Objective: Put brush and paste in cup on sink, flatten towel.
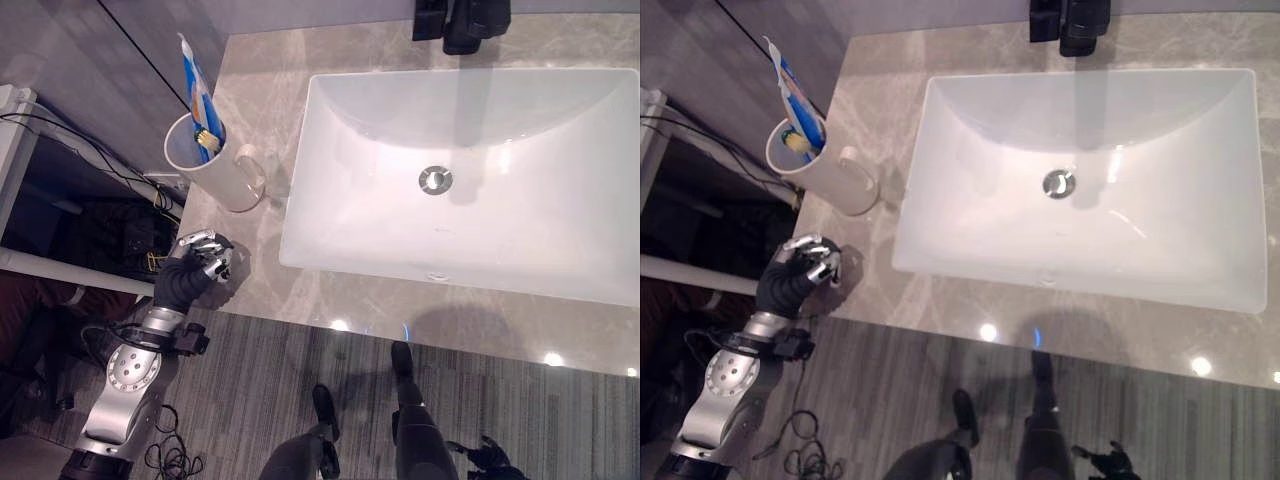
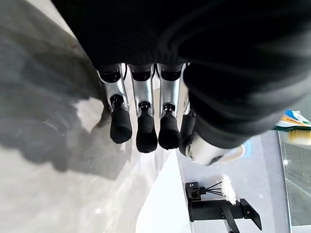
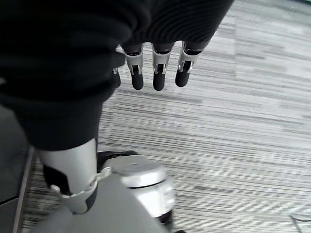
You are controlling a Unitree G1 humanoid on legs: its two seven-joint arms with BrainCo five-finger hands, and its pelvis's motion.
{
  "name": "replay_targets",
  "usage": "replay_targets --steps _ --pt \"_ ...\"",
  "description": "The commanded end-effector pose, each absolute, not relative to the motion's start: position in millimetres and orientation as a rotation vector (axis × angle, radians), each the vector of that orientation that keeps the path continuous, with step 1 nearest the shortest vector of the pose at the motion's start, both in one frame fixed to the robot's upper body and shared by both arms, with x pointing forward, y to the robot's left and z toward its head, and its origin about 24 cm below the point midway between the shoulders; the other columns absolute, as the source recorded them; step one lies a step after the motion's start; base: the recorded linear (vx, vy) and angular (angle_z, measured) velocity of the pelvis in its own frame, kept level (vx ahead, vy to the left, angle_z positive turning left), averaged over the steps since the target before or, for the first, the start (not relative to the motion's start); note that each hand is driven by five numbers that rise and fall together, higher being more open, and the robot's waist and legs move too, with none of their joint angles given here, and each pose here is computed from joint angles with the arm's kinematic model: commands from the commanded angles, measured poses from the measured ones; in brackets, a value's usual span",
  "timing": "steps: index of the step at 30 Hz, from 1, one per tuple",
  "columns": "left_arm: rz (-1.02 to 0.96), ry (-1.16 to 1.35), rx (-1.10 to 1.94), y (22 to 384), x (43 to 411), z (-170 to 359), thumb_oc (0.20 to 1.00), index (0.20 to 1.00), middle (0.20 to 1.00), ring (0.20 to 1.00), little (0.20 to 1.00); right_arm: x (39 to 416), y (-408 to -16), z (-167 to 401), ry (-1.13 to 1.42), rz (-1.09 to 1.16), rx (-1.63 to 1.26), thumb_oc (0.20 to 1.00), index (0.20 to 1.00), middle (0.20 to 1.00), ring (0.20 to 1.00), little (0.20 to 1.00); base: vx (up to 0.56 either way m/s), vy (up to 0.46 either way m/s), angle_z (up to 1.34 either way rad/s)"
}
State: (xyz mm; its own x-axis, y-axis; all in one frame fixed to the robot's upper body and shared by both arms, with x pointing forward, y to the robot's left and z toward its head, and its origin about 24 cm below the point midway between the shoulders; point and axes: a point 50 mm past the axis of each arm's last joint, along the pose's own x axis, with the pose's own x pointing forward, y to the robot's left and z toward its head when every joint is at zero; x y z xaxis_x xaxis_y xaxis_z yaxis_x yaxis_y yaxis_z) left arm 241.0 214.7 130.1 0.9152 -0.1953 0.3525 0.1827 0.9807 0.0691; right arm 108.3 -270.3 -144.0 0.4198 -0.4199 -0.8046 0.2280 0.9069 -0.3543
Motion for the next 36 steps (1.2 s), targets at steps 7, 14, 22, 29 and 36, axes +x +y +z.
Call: replay_targets --steps 7,14,22,29,36 --pt "-0.074 -0.485 0.058 228 246 149 0.2 0.2 0.2 0.2 0.2 115 -251 -147 1.031 -0.367 -0.188 1.0 1.0 1.0 1.0 1.0 0.01 -0.041 -0.03" --pt "-0.033 -0.528 0.062 228 258 159 0.2 0.2 0.2 0.2 0.2 113 -251 -148 1.053 -0.371 -0.204 1.0 1.0 1.0 1.0 1.0 0.0 -0.009 0.0" --pt "-0.007 -0.552 0.084 227 270 166 0.2 0.2 0.2 0.2 0.2 121 -251 -145 1.022 -0.365 -0.205 1.0 1.0 1.0 1.0 1.0 0.0 -0.007 -0.04" --pt "0.013 -0.581 0.089 224 279 174 0.2 0.2 0.2 0.2 0.2 123 -252 -145 1.021 -0.364 -0.218 1.0 1.0 1.0 1.0 1.0 0.0 0.0 -0.01" --pt "0.055 -0.611 0.079 224 288 182 0.2 0.2 0.2 0.2 0.2 119 -253 -146 1.036 -0.37 -0.227 1.0 1.0 1.0 1.0 1.0 0.0 -0.001 -0.01"
